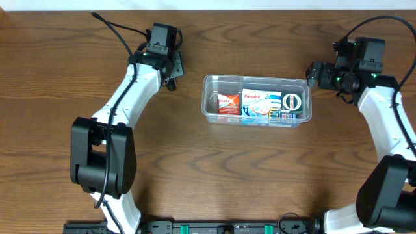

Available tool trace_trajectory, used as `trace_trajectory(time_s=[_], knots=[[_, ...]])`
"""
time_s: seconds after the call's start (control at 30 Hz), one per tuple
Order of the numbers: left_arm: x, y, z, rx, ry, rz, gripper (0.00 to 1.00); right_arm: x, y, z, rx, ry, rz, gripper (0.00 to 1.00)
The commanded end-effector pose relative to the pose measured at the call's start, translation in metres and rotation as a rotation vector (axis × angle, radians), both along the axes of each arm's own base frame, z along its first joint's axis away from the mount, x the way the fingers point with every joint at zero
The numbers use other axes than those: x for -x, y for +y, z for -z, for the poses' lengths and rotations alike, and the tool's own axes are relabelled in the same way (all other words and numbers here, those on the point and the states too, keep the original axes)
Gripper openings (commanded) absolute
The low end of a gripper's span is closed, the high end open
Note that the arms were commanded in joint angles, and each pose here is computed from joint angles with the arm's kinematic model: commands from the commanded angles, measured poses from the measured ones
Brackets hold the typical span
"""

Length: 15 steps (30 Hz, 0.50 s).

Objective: Pack container
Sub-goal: 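Lower the left gripper onto the dark bottle's white cap and grasp it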

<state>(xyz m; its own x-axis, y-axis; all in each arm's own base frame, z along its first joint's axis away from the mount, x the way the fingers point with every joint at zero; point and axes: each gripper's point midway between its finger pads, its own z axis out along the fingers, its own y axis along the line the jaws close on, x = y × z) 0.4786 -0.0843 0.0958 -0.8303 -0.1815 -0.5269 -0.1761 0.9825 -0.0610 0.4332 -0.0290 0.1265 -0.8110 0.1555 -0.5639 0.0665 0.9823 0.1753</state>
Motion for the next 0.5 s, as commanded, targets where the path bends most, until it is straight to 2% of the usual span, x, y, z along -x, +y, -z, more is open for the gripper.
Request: trace_trajectory(time_s=[0.0, 0.4, 0.47], knots=[[0.002, 0.001, 0.012, -0.008, 0.025, -0.006, 0.66, -0.004, -0.003, -0.005, 0.000, -0.012, 0.011, 0.99], [0.002, 0.003, 0.025, -0.024, 0.049, -0.012, 0.66, -0.003, -0.003, -0.005, 0.000, -0.012, 0.011, 0.99], [0.002, 0.003, 0.025, -0.024, 0.049, -0.012, 0.63, -0.004, -0.003, -0.005, 0.000, -0.012, 0.011, 0.99]])
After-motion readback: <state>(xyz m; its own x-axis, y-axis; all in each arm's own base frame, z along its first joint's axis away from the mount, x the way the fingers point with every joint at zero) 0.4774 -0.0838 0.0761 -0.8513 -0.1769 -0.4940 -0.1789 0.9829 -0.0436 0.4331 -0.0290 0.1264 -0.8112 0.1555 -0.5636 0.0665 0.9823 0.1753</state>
